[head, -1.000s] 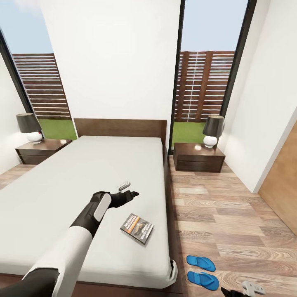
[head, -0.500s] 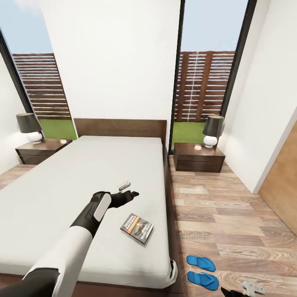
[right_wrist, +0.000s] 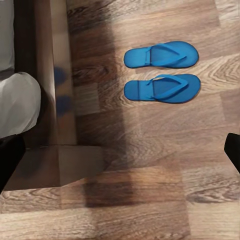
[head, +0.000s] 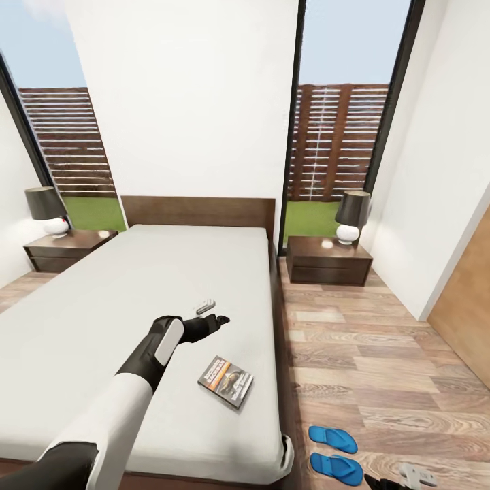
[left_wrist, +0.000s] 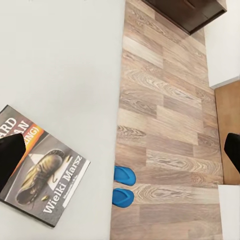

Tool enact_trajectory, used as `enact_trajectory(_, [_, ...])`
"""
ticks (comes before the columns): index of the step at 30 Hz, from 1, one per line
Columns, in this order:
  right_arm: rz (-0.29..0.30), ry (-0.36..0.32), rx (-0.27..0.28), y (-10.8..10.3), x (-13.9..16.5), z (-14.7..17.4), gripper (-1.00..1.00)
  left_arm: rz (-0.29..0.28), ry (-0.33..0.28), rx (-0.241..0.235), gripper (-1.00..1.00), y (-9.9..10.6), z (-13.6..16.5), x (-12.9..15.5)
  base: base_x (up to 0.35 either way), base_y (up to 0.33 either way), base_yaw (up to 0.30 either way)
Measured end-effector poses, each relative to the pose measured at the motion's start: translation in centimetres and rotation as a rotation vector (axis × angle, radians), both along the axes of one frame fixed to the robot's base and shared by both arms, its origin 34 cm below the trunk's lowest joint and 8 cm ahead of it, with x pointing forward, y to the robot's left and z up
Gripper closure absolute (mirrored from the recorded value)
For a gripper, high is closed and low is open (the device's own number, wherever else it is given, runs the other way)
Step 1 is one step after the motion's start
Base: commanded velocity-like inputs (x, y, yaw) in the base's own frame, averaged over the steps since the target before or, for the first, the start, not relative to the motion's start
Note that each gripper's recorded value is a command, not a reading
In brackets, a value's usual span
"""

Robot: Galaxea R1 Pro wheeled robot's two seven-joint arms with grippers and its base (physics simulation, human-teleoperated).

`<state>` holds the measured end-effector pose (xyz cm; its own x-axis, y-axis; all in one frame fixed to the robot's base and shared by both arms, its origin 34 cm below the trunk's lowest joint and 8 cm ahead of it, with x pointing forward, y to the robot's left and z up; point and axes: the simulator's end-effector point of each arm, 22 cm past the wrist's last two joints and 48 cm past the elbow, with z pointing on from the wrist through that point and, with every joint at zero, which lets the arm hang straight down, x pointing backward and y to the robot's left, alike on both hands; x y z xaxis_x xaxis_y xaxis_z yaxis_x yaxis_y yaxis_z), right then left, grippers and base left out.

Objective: In the bedroom, move the book from the bed onto either nightstand, and place the two sandals side by side next to the bed.

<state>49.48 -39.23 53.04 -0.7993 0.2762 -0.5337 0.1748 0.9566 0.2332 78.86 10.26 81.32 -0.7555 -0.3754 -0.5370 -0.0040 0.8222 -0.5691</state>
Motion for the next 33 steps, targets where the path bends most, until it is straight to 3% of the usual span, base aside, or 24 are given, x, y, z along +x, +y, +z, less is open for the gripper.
enact_trajectory(33, [0.002,0.0,0.002,0.24,0.02,-0.04,-1.0,-0.005,0.001,-0.008,-1.0,-0.51,0.08,-0.08,0.06,0.0,0.0])
